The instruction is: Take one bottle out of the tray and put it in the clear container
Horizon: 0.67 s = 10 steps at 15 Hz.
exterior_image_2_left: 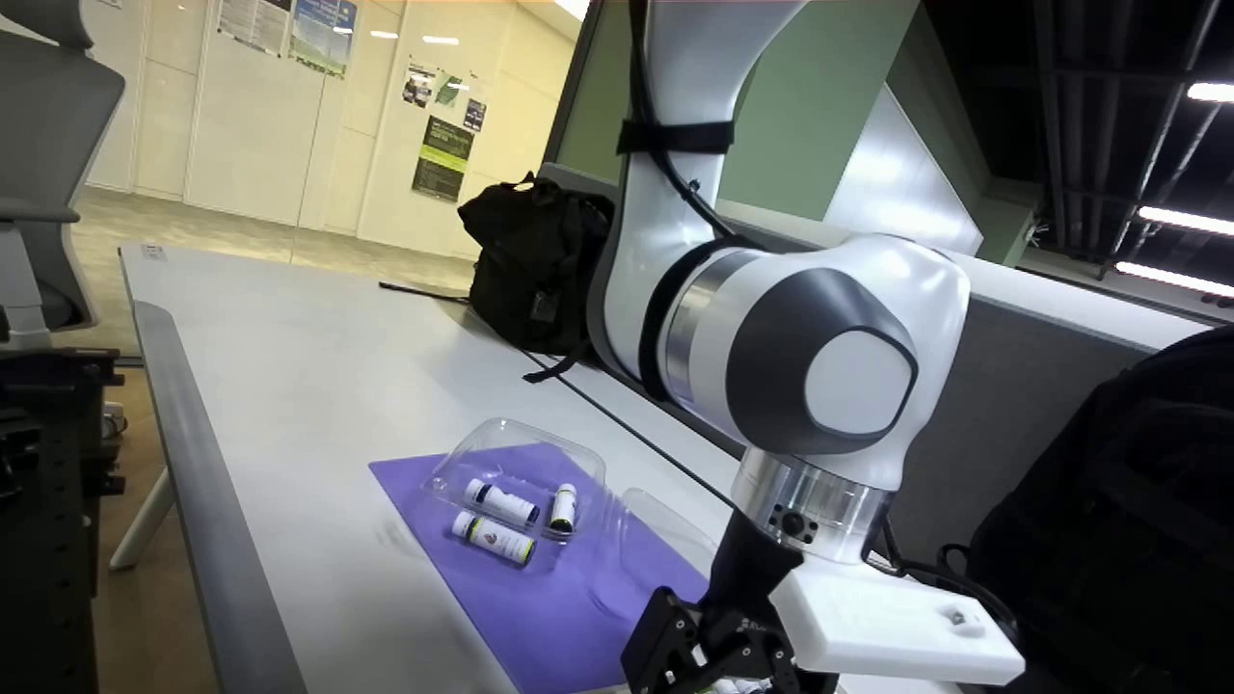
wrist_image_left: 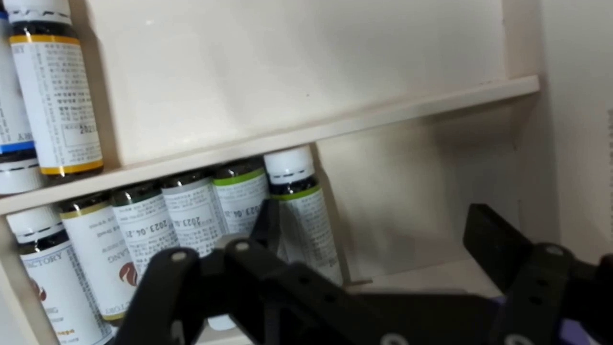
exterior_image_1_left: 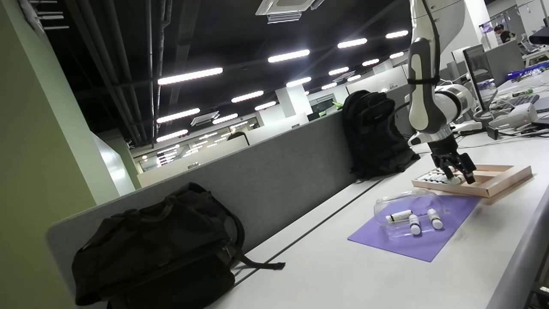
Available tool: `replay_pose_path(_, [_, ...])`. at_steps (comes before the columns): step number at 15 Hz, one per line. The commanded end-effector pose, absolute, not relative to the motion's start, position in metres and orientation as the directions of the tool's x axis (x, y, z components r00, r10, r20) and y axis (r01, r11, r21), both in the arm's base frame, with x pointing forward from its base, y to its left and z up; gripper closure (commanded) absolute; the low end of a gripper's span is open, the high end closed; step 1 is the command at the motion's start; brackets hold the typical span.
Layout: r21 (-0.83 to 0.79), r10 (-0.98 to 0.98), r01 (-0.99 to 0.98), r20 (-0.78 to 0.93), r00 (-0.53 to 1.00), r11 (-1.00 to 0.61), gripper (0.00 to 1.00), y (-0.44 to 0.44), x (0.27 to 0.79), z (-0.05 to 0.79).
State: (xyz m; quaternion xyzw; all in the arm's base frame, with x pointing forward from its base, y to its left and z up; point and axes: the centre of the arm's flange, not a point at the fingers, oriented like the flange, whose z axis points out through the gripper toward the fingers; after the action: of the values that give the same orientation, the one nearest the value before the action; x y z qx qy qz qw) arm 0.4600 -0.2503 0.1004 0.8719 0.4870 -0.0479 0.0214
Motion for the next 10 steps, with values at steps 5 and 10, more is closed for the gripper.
replay_pose_path(5, [-0.038,0.847,0.849,-0.099,0.522,-0.528,0.0,-0.246,0.453,0.085])
replay_pose_path(10, [-0.05,0.853,0.854,-0.111,0.51,-0.517,0.25,-0.24,0.449,0.075])
